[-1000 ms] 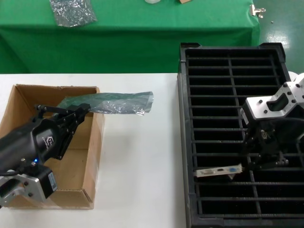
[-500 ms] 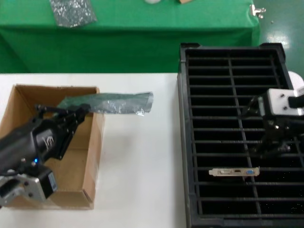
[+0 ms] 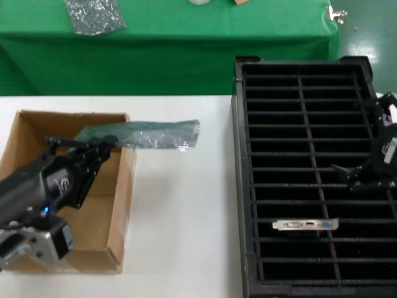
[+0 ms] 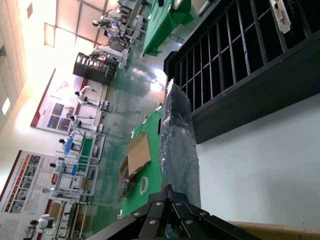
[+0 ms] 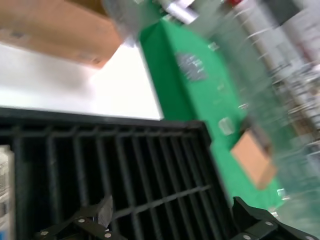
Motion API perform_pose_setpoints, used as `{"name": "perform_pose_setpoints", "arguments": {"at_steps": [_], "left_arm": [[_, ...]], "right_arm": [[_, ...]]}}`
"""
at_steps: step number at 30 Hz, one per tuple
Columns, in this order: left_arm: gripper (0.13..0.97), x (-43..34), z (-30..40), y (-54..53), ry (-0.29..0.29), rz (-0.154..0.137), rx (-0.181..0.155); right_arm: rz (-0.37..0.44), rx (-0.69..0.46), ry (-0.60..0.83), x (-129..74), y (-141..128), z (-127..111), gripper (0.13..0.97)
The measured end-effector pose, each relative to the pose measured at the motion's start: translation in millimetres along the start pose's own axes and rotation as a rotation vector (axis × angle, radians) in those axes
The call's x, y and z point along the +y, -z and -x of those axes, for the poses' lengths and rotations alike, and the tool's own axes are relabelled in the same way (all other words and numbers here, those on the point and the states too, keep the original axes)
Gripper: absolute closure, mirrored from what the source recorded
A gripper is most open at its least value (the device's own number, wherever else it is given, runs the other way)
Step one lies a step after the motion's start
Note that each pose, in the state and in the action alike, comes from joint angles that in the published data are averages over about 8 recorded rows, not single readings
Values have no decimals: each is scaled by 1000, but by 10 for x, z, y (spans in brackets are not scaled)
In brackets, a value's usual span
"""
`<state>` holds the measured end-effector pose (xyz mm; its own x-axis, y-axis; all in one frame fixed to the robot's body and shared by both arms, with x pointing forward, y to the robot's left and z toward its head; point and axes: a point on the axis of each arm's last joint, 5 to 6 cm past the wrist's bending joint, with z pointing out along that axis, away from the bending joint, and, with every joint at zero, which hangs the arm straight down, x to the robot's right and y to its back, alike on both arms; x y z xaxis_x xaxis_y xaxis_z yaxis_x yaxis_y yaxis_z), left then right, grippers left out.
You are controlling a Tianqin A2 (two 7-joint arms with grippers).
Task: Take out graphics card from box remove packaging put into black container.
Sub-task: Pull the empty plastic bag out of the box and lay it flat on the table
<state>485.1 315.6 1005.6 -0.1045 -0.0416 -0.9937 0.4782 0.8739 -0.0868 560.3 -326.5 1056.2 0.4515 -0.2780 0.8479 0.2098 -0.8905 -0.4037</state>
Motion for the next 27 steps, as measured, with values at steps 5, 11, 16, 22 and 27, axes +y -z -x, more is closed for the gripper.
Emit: {"name": "perform_pose_setpoints", "arguments": {"at_steps": [5,11,16,22,27], "left_arm": [[958,0,0,0,0,0,0],[958,0,0,0,0,0,0],[958,0,0,0,0,0,0],[958,0,0,0,0,0,0],[958,0,0,0,0,0,0]], "right_arm": [[-77,147,-13,165,36,220,268],[-106,274,-39,368,14,460,186],[-88,349,-52,528,-43,671,173],[-80,378,-48,685,-49,822,141],[-109,380,-40,761,5,865,130]]}}
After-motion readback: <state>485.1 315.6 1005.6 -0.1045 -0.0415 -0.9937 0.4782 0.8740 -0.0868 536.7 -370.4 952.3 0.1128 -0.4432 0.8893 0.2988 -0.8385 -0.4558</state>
